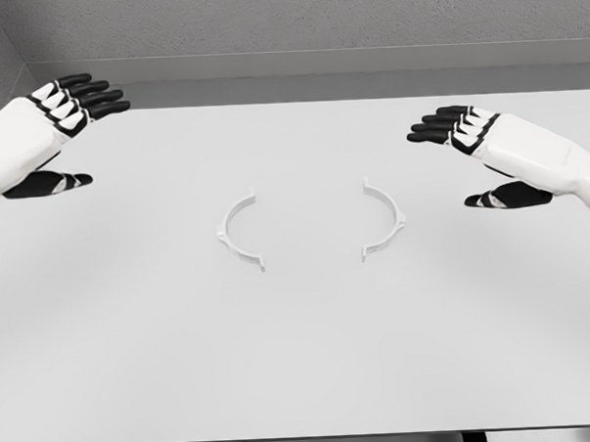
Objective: Assemble PVC drainage pipe clamps
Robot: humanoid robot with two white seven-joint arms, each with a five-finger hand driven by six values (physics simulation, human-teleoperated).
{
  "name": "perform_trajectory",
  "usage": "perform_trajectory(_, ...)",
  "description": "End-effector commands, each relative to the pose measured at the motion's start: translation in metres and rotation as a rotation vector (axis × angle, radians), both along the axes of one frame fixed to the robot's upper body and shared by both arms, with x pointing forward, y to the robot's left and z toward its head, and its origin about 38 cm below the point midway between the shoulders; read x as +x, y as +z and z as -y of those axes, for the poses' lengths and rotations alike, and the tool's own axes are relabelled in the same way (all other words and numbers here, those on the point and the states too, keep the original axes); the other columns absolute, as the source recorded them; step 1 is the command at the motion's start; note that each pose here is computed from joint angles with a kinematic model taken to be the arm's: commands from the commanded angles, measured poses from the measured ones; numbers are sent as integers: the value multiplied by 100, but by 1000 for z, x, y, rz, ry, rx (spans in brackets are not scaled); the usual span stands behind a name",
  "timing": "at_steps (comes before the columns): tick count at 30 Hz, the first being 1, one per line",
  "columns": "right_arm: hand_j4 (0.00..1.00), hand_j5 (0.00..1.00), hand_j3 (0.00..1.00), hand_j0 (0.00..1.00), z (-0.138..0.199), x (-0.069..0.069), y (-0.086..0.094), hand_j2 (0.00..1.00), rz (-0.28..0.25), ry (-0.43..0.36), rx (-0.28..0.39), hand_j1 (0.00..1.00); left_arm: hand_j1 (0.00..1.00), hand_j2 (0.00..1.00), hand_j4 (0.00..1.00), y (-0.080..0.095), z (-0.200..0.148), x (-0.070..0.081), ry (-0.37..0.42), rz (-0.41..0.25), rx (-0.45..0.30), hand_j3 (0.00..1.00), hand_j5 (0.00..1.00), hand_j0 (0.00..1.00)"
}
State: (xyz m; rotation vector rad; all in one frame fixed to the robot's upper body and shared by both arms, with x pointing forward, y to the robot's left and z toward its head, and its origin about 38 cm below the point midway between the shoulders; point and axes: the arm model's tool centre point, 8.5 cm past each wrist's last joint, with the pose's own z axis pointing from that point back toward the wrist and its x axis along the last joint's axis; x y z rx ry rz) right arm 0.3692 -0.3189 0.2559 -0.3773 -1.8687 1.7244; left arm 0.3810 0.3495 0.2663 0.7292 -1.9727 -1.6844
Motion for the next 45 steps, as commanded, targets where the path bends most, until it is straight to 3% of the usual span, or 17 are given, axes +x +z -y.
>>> perform_trajectory(1, 100, 100, 100, 100, 5, 3, -4, 100, -17, -18, 11, 100, 100, 100, 100, -6, 6, 0, -15, -13, -12, 100, 100, 100)
perform_trajectory(4, 100, 100, 100, 100, 6, 4, -8, 100, -28, -22, 8, 100, 100, 100, 100, -33, 26, 6, -28, -46, 15, 100, 100, 100)
perform_trajectory(5, 100, 100, 100, 100, 4, 10, -20, 100, -51, -42, 50, 100, 100, 100, 100, -43, 36, 9, -39, -55, 14, 100, 100, 100)
perform_trajectory(6, 100, 100, 100, 100, 4, 17, -32, 100, -68, -61, 34, 100, 100, 100, 100, -49, 46, 12, -50, -47, 24, 100, 100, 100)
perform_trajectory(7, 100, 100, 100, 100, 1, 29, -30, 100, -47, -69, -54, 100, 100, 100, 100, -52, 52, 14, -55, -39, 38, 100, 100, 100)
perform_trajectory(8, 100, 100, 100, 100, -7, 38, -38, 100, -65, -72, -47, 100, 100, 100, 100, -56, 55, 13, -60, -42, 49, 100, 100, 100)
perform_trajectory(9, 100, 100, 100, 100, -9, 42, -53, 100, -116, -75, -97, 100, 100, 100, 100, -57, 58, 14, -67, -38, 65, 100, 100, 100)
perform_trajectory(11, 100, 100, 100, 100, -7, 50, -56, 100, -133, -90, -132, 100, 100, 100, 100, -63, 65, 16, -79, -41, 84, 100, 100, 100)
perform_trajectory(16, 100, 100, 100, 100, -6, 65, -76, 100, -181, -127, -147, 100, 100, 100, 100, -76, 78, 23, -87, -65, 101, 100, 100, 100)
perform_trajectory(21, 100, 100, 100, 100, -14, 79, -96, 100, -238, -150, -95, 100, 100, 100, 100, -87, 93, 28, -106, -85, 100, 100, 100, 100)
perform_trajectory(36, 100, 100, 100, 100, -32, 79, -118, 100, -289, -122, -107, 100, 100, 100, 100, -113, 115, 29, -126, -153, 96, 100, 100, 100)
perform_trajectory(40, 100, 100, 100, 100, -34, 83, -120, 100, -294, -128, -102, 100, 100, 100, 100, -127, 116, 34, -103, -190, 75, 100, 100, 100)
perform_trajectory(45, 100, 100, 100, 100, -35, 86, -123, 100, -301, -135, -105, 100, 100, 100, 100, -129, 117, 35, -102, -196, 74, 100, 100, 100)
